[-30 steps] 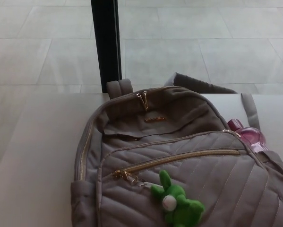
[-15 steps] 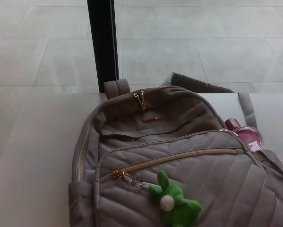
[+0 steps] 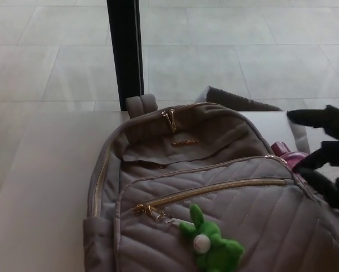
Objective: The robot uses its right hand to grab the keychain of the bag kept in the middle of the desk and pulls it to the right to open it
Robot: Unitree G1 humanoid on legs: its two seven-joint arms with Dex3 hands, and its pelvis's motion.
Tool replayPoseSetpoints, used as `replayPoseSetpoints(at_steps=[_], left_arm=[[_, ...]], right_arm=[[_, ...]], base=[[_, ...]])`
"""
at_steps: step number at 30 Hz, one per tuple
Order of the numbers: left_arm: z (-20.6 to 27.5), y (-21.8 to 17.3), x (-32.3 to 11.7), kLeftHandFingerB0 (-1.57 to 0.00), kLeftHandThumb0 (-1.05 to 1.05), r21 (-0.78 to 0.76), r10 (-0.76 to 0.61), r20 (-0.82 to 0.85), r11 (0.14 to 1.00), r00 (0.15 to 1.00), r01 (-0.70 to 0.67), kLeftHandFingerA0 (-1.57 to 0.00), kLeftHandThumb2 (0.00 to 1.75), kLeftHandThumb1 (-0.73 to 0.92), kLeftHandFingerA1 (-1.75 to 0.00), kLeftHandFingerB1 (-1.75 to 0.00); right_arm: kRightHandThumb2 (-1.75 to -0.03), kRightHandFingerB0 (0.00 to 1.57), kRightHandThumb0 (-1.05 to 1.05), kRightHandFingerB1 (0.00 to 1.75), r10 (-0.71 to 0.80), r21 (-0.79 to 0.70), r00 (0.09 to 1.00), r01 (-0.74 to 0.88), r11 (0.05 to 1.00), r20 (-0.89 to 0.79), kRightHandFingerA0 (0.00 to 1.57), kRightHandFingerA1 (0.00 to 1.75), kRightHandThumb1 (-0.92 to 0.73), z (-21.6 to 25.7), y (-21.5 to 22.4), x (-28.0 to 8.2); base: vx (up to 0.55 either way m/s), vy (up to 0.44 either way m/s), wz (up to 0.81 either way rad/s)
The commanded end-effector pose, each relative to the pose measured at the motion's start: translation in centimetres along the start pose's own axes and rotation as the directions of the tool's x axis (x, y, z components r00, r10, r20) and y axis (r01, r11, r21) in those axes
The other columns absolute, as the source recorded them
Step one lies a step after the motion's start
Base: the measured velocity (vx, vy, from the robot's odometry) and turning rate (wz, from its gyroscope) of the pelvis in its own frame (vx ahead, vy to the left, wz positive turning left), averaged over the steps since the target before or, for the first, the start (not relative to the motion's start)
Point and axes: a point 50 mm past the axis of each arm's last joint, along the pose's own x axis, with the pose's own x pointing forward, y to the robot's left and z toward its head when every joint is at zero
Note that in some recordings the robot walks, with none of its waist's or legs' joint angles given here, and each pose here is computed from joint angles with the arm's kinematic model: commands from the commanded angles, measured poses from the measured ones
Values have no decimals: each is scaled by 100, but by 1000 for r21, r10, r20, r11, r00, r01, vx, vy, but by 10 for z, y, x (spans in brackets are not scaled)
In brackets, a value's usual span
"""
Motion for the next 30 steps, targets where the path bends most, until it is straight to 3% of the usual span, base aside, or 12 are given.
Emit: replayPoseSetpoints(at_steps=[1,4,5,6,8,9,10,14,15,24,25,30], left_arm=[[-2,12,-3,-43,-67,-19,-12,29,1000,1000,12,-57,89,48,-67,-53],[-2,12,-3,-42,-65,-34,-13,30,999,999,14,-58,88,48,-69,-53],[-2,12,-3,-42,-66,-34,-16,31,999,999,17,-57,88,48,-69,-53],[-3,12,-3,-43,-66,-32,-13,23,999,1000,14,-59,88,48,-69,-53],[-3,12,-3,-50,-67,-33,-12,25,999,1000,13,-61,59,62,-63,-40],[-3,12,-3,-44,-67,-37,-11,19,999,1000,12,-58,88,48,-67,-53],[-2,12,-3,-52,-68,-42,-11,25,999,1000,12,-62,59,62,-61,-40],[-2,13,-4,-43,-66,-45,-17,40,999,999,18,-56,89,49,-68,-53],[-2,13,-3,-50,-66,-44,-15,37,999,999,17,-61,58,62,-67,-41],[2,14,-2,-53,-62,-47,-11,48,999,999,13,-60,59,63,-64,-43],[2,14,-3,-52,-64,-52,-13,48,999,999,15,-60,59,63,-65,-42],[1,14,-3,-53,-69,-10,-12,47,1000,999,13,-62,60,64,-63,-42]], right_arm=[[-60,44,-77,50,405,-109,912,-398,911,59,88,86,-66,43,58,-8],[-60,47,-76,52,413,-150,909,-401,904,57,85,84,-66,45,57,-8],[-100,42,-78,60,429,-184,902,-414,891,48,79,82,-56,46,59,-9],[-101,43,-77,61,437,-217,899,-420,881,35,79,82,-55,47,59,-9],[-100,45,-76,61,443,-224,896,-427,876,22,80,81,-54,48,61,-10],[-101,46,-77,61,448,-236,894,-432,870,16,81,79,-54,48,63,-10],[-61,54,-77,53,452,-255,892,-434,864,12,89,77,-67,49,65,-11],[-62,56,-78,53,463,-280,886,-446,850,-6,90,79,-68,53,69,-13],[-61,57,-77,55,464,-295,886,-445,846,-5,90,82,-68,53,70,-13],[-61,49,-79,56,497,-381,868,-460,802,0,90,80,-70,50,79,-20],[-104,40,-80,62,519,-423,855,-473,773,-8,80,80,-59,51,81,-23],[-63,45,-80,53,542,-434,840,-495,753,-19,85,72,-71,53,86,-27]], base=[[0,0,0],[0,0,0],[0,0,0],[0,0,0],[0,0,0],[0,0,0],[0,0,0],[0,0,0],[0,0,0],[0,0,0],[0,0,0],[0,0,0]])
